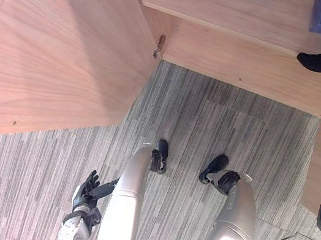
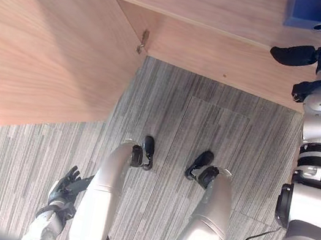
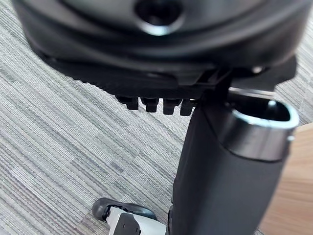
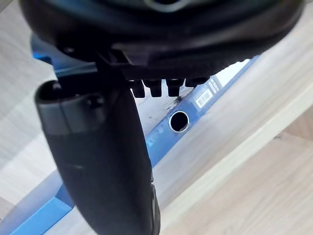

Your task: Walk over to the cabinet, pick up the folder, carry it to the office cabinet, place the folder inside the office cabinet, then close the office cabinet door

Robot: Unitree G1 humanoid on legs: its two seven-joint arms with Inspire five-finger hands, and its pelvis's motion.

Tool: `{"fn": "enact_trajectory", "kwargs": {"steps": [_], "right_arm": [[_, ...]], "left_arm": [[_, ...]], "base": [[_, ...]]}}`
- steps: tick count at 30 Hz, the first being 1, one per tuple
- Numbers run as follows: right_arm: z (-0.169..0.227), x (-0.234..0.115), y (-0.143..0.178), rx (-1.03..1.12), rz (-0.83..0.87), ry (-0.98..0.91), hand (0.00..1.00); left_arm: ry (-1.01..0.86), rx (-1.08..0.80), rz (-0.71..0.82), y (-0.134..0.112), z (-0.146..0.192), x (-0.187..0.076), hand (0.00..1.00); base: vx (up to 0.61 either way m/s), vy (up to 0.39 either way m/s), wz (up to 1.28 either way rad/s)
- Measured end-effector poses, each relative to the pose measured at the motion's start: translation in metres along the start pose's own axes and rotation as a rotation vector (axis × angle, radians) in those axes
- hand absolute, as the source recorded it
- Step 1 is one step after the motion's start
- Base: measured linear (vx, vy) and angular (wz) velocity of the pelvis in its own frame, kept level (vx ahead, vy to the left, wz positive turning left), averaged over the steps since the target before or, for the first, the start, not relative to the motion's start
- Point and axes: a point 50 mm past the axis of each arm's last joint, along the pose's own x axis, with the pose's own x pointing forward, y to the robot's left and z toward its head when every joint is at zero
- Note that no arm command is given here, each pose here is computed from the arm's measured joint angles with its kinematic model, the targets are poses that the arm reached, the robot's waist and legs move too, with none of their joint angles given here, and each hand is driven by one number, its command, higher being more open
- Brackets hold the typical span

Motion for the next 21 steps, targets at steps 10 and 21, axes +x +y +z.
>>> {"fn": "enact_trajectory", "kwargs": {"steps": [10, 21], "right_arm": [[0.052, -0.018, 0.046, 0.244, -0.021, -0.137, 1.00], [0.095, -0.062, 0.050, 0.165, -0.191, -0.419, 1.00]], "left_arm": [[-0.069, 0.004, -0.013, -0.004, 0.014, 0.001, 1.00], [-0.110, 0.050, 0.008, 0.001, 0.022, -0.001, 1.00]], "base": [[0.01, -0.006, -0.08], [0.00, 0.004, -0.01]]}}
